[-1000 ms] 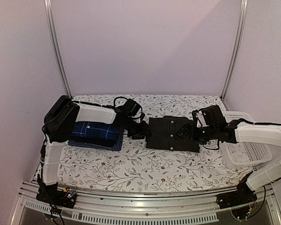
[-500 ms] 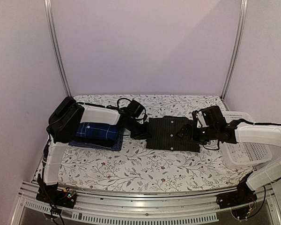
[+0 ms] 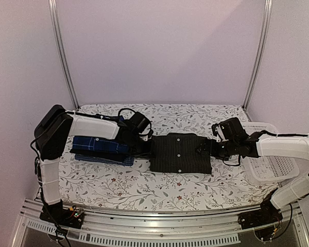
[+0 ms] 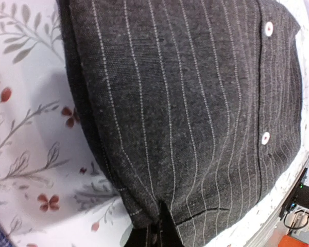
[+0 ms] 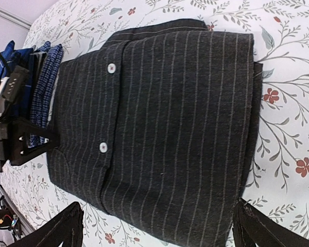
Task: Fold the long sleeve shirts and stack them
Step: Pick up the square-folded shirt from the center of the board, then turn over the square-folded shirt at the center of the board.
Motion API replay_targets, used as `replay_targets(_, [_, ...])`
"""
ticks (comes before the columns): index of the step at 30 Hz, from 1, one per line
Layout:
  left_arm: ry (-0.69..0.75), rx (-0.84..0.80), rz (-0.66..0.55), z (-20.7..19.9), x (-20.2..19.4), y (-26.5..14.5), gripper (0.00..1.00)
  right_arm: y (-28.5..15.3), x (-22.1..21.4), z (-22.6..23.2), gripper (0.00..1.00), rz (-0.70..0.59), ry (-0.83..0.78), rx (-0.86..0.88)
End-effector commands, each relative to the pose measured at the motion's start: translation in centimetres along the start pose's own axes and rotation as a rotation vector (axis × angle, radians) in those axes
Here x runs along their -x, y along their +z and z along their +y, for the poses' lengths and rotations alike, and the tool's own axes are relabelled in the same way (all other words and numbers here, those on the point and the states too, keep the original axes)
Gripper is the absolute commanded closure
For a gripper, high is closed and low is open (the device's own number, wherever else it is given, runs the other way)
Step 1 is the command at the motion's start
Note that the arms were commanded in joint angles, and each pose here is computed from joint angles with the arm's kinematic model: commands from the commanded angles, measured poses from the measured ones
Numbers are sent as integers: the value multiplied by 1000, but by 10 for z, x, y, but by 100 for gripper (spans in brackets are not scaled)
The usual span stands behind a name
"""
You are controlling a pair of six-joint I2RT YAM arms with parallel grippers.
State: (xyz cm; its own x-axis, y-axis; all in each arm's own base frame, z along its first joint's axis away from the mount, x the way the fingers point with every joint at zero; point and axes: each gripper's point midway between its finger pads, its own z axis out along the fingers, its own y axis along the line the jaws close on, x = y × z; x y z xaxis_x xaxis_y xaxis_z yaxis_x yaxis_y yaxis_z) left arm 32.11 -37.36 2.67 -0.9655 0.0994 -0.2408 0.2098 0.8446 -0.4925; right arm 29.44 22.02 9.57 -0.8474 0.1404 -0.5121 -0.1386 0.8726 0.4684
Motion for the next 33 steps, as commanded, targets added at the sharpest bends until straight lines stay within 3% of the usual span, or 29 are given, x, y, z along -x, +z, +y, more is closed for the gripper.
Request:
replay_targets(1, [67,33,-13,4,-9,-38,100,10,-12,-5,1,41,-28,-67])
replay_targets(5, [86,51,-26,12,-11,-60,100,17,-24,-6,13,70,-18,-83])
replay_targets(17, [145,50,-55,9,-5,-98,100,39,-24,-5,74,89,3,-118])
replay_targets(20, [153,48,-57,8,-6,-102,100,48,-24,-4,80,96,1,-120])
replay_targets(33, [181,43,-90,6,-2,-123,100,73,-41,-1,86,154,-29,-142])
